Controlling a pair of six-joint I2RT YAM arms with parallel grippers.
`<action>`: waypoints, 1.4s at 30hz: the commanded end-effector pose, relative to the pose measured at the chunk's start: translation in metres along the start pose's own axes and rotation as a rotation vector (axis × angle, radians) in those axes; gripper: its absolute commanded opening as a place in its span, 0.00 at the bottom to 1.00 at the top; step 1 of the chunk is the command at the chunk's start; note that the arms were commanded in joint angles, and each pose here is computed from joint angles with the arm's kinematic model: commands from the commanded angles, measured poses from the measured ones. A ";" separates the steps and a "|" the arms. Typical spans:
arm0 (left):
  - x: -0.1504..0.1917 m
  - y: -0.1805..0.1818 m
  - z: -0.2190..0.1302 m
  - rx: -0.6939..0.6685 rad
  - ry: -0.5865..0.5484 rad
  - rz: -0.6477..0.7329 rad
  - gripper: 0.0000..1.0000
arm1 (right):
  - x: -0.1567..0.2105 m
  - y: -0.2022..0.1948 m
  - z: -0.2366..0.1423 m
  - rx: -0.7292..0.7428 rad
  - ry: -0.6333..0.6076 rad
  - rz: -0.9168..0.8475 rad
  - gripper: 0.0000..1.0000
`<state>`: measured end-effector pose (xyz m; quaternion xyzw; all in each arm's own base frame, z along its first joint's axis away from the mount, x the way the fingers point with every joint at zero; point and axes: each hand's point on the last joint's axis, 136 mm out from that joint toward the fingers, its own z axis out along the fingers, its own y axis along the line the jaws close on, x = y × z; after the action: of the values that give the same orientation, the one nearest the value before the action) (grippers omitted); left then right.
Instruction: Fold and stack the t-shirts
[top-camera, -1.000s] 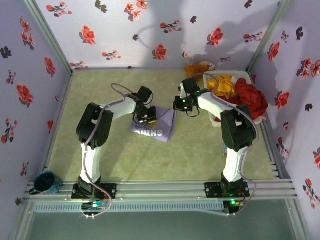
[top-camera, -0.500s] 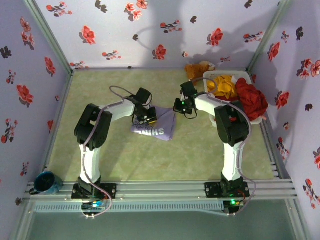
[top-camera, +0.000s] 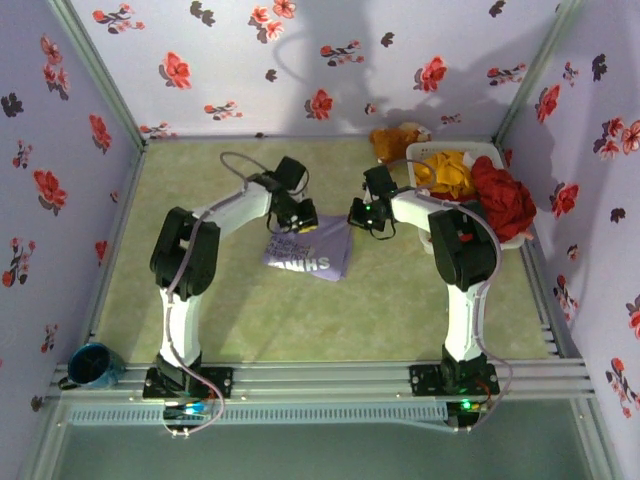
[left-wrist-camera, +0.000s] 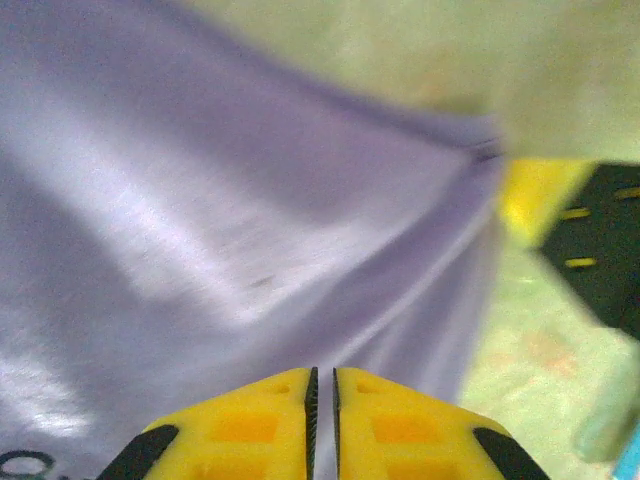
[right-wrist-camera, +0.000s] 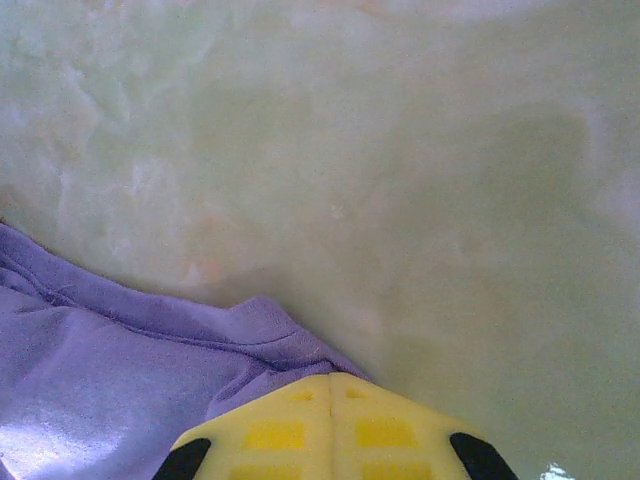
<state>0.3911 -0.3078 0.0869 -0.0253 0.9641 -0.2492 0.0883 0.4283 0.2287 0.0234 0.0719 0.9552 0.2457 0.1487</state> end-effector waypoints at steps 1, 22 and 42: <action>-0.003 -0.001 0.007 -0.061 0.068 0.091 0.15 | 0.023 -0.026 0.019 0.048 0.079 0.021 0.00; -0.029 -0.008 0.039 -0.115 0.082 0.488 0.35 | 0.034 -0.030 0.027 0.033 0.130 0.030 0.00; -0.025 -0.001 0.079 -0.107 0.160 0.560 0.40 | 0.040 -0.034 0.032 0.026 0.160 0.037 0.00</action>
<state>0.4386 -0.3423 0.0299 0.2360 0.9518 -0.1727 0.0930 0.4303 0.2371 0.0225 0.0615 0.9464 0.2852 0.1384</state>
